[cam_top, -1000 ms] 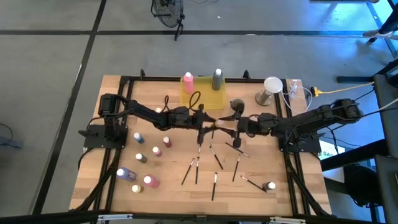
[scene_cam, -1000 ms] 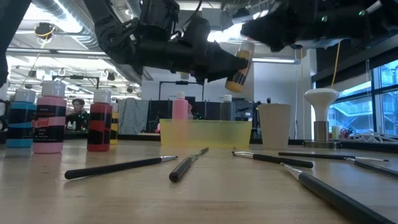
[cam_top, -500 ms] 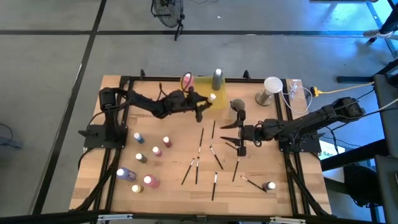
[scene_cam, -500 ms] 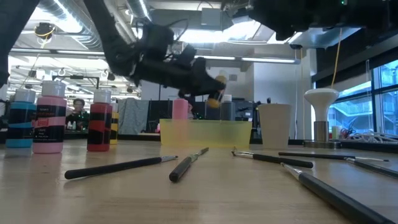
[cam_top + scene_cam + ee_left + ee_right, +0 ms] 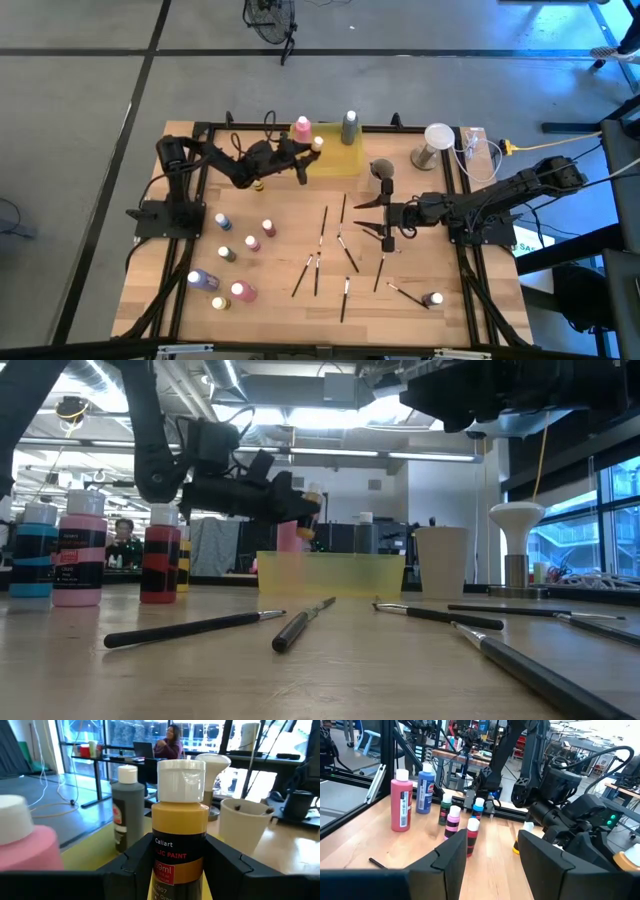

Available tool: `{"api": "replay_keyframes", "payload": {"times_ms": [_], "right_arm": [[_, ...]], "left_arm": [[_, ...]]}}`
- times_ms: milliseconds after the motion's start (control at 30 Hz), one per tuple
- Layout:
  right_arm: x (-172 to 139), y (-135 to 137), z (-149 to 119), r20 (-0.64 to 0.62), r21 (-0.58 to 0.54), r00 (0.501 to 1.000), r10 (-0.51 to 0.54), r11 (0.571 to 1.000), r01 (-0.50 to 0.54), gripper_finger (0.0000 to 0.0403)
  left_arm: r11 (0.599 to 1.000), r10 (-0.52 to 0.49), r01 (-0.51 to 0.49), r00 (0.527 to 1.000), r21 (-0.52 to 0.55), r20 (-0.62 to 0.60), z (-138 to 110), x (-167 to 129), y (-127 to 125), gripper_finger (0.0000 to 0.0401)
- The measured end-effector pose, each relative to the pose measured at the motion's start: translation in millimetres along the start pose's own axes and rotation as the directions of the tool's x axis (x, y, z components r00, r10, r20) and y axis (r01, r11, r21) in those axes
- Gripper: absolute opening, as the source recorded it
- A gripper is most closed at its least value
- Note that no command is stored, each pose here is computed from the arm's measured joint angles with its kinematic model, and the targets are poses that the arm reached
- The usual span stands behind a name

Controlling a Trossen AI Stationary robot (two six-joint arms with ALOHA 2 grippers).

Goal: Pick & Place Paint Supplies
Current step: Put the small yellow paint bottle into the yellow bin

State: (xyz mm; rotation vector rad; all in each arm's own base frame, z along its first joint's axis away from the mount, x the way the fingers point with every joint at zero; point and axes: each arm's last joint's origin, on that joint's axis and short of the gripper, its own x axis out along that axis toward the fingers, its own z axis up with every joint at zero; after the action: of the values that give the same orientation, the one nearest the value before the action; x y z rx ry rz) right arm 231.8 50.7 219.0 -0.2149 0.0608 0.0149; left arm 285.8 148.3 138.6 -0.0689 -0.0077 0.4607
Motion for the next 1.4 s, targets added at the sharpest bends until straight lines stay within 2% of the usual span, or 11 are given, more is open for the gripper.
{"api": "replay_keyframes", "payload": {"times_ms": [333, 500, 767, 933, 1133, 1300, 1400], "right_arm": [[0.0, 0.1, -0.2, -0.002, -0.003, 1.000, 0.003, 1.000, -0.003, 0.0179], [0.0, 0.1, -0.3, -0.003, -0.003, 1.000, 0.003, 1.000, -0.003, 0.0179], [0.0, 0.1, -0.3, -0.003, -0.002, 1.000, 0.003, 1.000, -0.003, 0.0179], [0.0, 0.0, -0.3, -0.003, -0.004, 1.000, 0.003, 1.000, -0.003, 0.0179], [0.1, -0.5, -0.5, -0.004, -0.011, 1.000, 0.000, 1.000, 0.000, 0.0179], [0.2, -0.7, -0.5, -0.003, -0.019, 1.000, -0.001, 1.000, 0.001, 0.0179], [0.2, -0.7, -0.5, -0.003, -0.022, 1.000, -0.001, 1.000, 0.001, 0.0179]], "left_arm": [[0.999, 0.023, -0.023, 1.000, 0.034, -0.001, 0.3, -0.8, 11.3, 0.0145], [0.999, -0.004, 0.004, 1.000, 0.043, -0.004, 1.0, -1.8, 23.5, 0.0145], [0.984, -0.170, 0.170, 0.985, 0.051, -0.019, 2.4, -7.2, 50.5, 0.0145], [0.957, -0.285, 0.287, 0.957, 0.032, -0.054, 0.4, -13.2, 67.3, 0.0145], [0.956, -0.292, 0.295, 0.951, 0.014, -0.106, -4.8, -17.2, 78.7, 0.0145], [0.952, -0.301, 0.305, 0.948, 0.024, -0.107, -5.7, -16.9, 77.8, 0.0145], [0.951, -0.306, 0.310, 0.944, 0.013, -0.121, -15.1, -15.6, 77.3, 0.0145]]}}
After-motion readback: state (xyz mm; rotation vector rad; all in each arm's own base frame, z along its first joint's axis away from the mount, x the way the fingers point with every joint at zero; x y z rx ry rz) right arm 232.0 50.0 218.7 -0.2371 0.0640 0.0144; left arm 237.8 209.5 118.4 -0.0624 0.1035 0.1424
